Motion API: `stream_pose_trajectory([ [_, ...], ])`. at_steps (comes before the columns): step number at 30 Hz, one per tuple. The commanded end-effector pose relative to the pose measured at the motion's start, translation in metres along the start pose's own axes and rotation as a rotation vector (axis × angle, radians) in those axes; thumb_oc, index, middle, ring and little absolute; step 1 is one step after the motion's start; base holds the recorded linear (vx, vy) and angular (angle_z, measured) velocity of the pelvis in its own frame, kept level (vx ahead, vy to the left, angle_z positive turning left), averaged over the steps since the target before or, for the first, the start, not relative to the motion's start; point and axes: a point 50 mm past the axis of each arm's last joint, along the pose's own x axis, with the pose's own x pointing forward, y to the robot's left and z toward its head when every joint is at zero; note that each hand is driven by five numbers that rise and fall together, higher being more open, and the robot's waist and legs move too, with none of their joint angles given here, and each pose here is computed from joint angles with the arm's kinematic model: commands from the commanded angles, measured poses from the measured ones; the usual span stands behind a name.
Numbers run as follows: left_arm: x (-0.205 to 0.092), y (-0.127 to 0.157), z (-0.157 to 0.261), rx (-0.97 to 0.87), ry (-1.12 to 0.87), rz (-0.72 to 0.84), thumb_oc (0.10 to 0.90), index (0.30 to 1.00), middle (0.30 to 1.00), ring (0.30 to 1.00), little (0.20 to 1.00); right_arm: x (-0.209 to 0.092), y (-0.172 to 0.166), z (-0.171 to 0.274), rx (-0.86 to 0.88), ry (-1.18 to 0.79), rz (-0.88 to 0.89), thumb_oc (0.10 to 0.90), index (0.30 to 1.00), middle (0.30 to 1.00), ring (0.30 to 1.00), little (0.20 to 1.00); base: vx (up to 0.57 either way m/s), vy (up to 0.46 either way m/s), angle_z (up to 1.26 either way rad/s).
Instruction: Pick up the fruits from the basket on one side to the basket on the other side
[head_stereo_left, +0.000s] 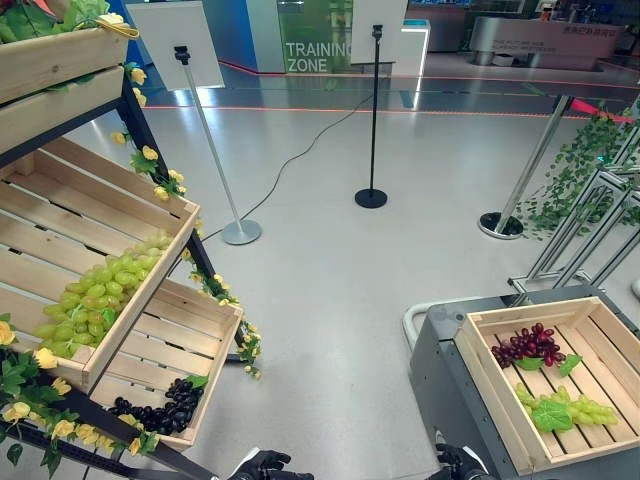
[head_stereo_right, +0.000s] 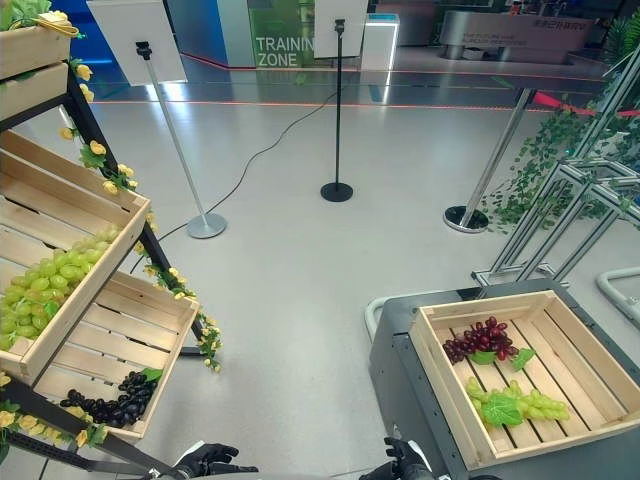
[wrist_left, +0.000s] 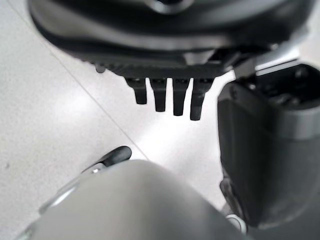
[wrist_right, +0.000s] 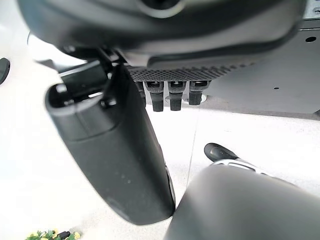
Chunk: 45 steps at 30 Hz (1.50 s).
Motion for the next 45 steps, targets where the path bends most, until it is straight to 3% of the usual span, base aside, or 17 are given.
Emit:
stream_pose_trajectory([
  [1,0.007,-0.010,0.046,0.005,-0.158,-0.023,0.800,0.900,0.900,0.900,0.900,0.006,0.003,0.034,-0.110,-0.079,0.029,0.800,0.900,0.900,0.900,0.900,0.00,0.000,0.00],
  [18,0.007,-0.010,0.045,0.005,-0.150,-0.033,0.800,0.900,0.900,0.900,0.900,0.006,0.006,0.037,-0.107,-0.091,0.030,0.800,0.900,0.900,0.900,0.900,0.00,0.000,0.00],
  [26,0.008,-0.010,0.046,0.011,-0.147,-0.026,0.800,0.900,0.900,0.900,0.900,0.005,0.006,0.051,-0.046,-0.185,0.037,0.800,0.900,0.900,0.900,0.900,0.00,0.000,0.00],
  [36,0.008,-0.011,0.044,0.021,-0.125,-0.014,0.800,0.900,0.900,0.900,0.900,0.005,0.006,0.047,0.005,-0.161,0.032,0.800,0.900,0.900,0.900,0.900,0.00,-0.003,0.00],
  [42,0.008,-0.006,0.050,0.036,-0.149,0.016,0.800,0.900,0.900,0.900,0.900,0.002,0.002,0.071,0.041,-0.329,0.007,0.800,0.900,0.900,0.900,0.900,-0.01,-0.052,-0.08],
  [45,0.008,0.001,0.051,0.048,-0.157,0.039,0.800,0.900,0.900,0.900,0.900,-0.005,-0.020,0.104,0.230,-0.519,-0.081,0.800,0.900,0.900,0.900,0.900,0.00,-0.094,-0.02],
])
